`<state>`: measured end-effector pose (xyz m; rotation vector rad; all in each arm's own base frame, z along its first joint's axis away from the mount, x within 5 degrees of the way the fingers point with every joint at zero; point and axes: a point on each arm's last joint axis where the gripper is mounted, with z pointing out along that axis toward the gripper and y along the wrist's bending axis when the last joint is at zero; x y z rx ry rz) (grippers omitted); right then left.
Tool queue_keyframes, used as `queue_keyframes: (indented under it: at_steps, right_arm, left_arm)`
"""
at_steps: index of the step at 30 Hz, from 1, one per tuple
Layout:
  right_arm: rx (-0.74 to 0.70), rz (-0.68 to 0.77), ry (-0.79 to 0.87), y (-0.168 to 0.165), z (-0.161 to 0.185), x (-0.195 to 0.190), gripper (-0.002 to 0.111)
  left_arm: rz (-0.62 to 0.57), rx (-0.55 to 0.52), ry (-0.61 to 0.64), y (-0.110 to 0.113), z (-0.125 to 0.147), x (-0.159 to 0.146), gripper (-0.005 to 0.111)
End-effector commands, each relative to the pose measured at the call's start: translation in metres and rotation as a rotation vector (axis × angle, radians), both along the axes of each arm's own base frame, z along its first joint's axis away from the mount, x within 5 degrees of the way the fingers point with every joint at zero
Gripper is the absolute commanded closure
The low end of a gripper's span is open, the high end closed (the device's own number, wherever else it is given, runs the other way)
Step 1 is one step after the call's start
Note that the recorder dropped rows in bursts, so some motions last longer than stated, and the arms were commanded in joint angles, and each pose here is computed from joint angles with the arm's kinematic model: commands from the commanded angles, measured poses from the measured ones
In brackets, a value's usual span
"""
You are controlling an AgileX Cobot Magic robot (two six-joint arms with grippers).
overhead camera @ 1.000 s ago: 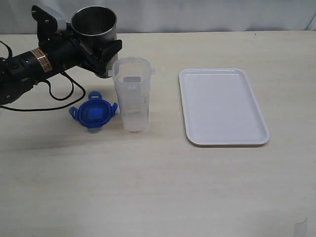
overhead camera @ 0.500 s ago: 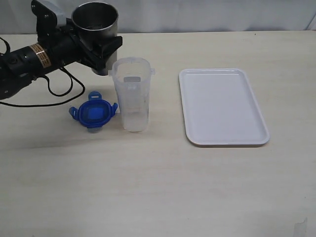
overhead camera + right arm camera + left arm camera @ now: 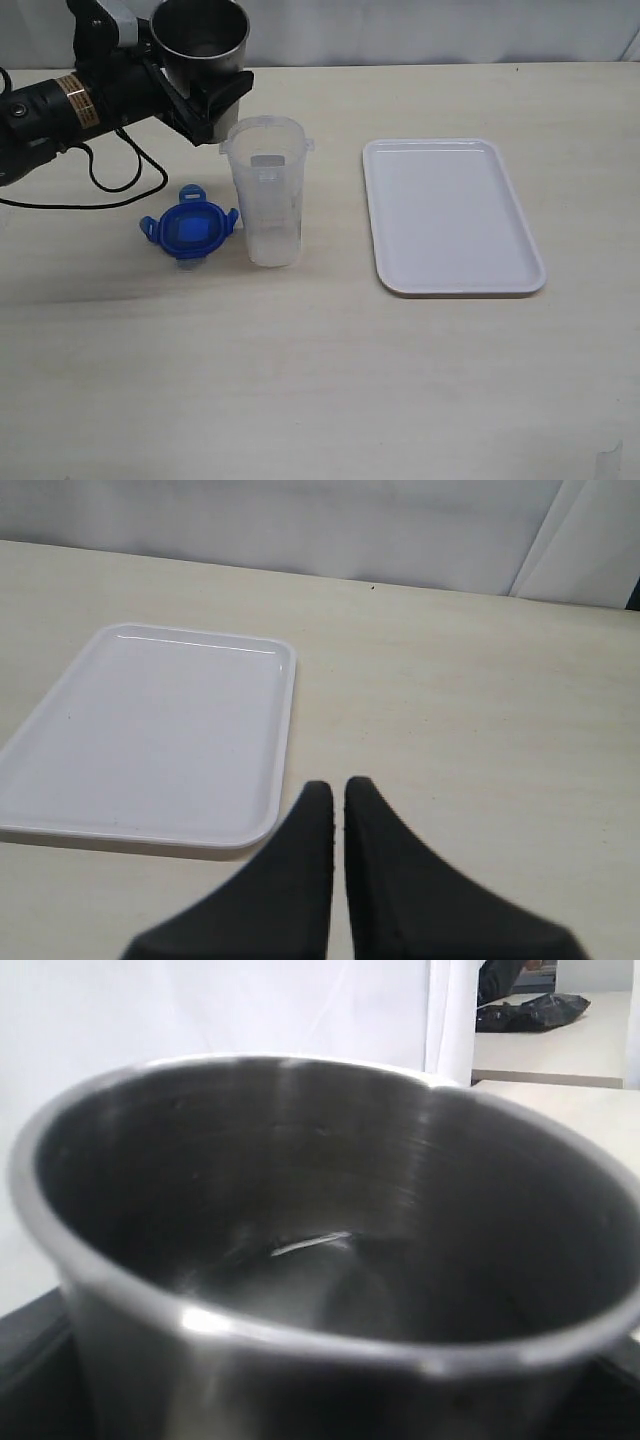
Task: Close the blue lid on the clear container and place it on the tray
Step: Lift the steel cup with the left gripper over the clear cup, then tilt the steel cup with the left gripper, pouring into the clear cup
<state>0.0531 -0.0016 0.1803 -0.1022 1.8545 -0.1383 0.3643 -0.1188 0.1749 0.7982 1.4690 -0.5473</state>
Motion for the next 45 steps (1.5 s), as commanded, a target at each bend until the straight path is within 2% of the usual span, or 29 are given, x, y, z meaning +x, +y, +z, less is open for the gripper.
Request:
queue_keyframes:
  at_steps: [1, 18, 25, 45]
  right_arm:
    - [0.006, -0.005, -0.007, -0.0001, 0.0001, -0.0002, 0.104]
    - [0.006, -0.005, -0.007, -0.0001, 0.0001, -0.0002, 0.104]
    - [0.006, -0.005, -0.007, -0.0001, 0.0001, -0.0002, 0.104]
    - [0.006, -0.005, -0.007, -0.0001, 0.0001, -0.0002, 0.104]
  left_arm:
    - [-0.028, -0.02, -0.119, -0.0028, 0.0184, -0.001, 0.107]
    - [-0.065, 0.132, -0.306, -0.0046, 0.0184, -0.0032, 0.107]
    - [-0.106, 0.25, -0.434, -0.0064, 0.0167, -0.0056, 0.107]
    - [-0.119, 0.278, -0.544, -0.0075, 0.0205, -0.0074, 0.107]
